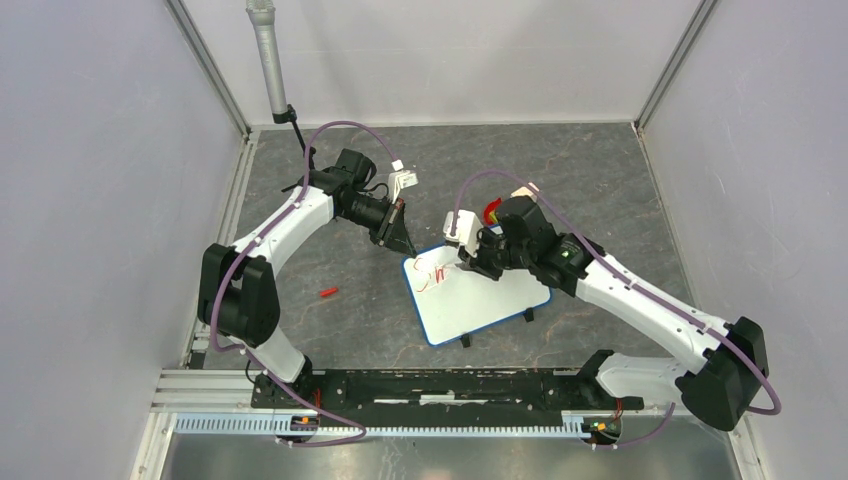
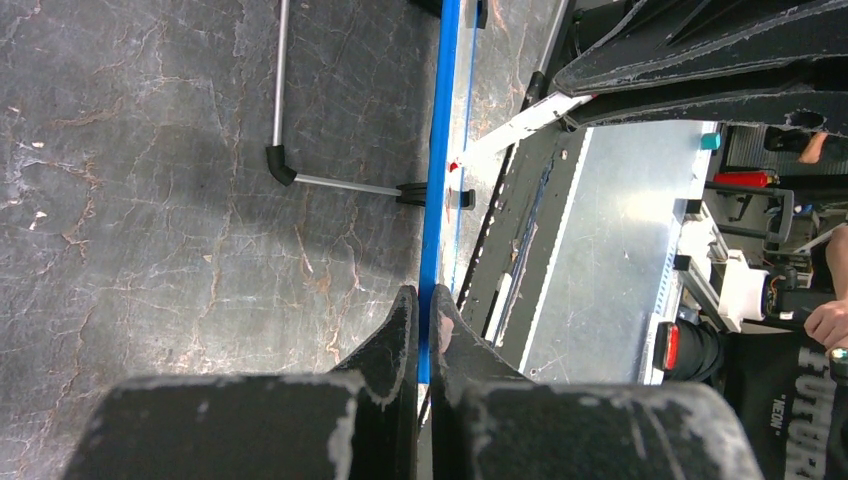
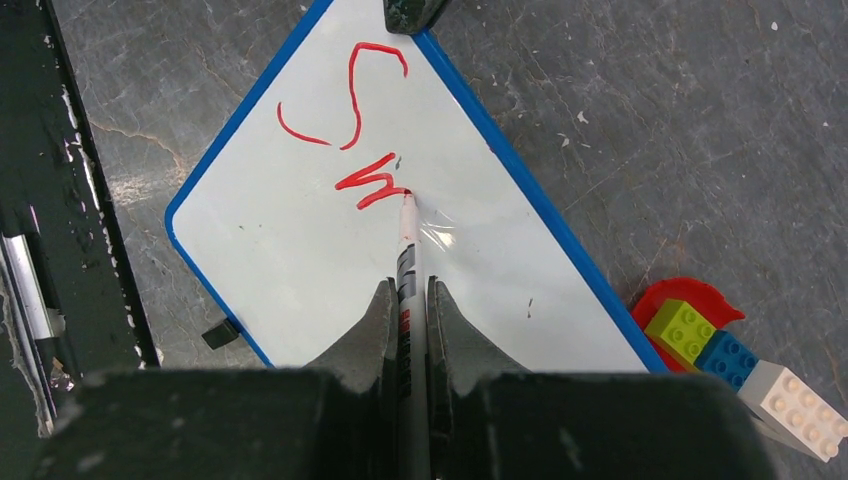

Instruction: Write a sentence on the whiteboard

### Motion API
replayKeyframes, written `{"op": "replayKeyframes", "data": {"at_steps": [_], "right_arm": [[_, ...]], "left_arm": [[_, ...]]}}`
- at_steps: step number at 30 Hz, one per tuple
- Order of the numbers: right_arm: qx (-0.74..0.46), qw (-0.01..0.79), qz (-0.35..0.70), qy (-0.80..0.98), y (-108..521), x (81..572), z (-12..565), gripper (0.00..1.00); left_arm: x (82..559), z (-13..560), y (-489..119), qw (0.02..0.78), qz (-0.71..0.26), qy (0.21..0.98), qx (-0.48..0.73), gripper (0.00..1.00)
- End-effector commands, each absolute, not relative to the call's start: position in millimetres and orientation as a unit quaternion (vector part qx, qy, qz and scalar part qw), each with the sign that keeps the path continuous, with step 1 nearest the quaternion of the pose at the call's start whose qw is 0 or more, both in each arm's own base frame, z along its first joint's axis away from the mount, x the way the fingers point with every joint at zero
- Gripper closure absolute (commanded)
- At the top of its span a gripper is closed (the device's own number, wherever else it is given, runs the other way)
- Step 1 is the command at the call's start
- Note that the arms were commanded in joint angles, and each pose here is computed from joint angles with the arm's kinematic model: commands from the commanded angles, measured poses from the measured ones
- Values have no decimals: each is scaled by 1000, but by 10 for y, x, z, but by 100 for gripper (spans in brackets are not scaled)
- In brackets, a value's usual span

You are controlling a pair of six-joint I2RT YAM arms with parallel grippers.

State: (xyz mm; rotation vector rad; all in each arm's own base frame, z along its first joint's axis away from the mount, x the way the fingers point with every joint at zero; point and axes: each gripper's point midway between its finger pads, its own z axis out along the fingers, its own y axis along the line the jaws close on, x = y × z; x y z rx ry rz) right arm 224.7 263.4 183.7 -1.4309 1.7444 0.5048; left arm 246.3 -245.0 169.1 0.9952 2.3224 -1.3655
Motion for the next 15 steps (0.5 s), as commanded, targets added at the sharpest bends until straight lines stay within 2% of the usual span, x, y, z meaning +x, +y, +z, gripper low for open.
{"op": "replayKeyframes", "data": {"at_steps": [1, 15], "right_arm": [[-553, 427, 167, 696, 2527, 2421, 1950, 100], [-586, 369, 200, 693, 2525, 2086, 1584, 100]], "left_arm": [[2470, 1684, -2452, 143, -469, 794, 358, 98], [2474, 1699, -2452, 145, -469, 794, 358, 98]]}}
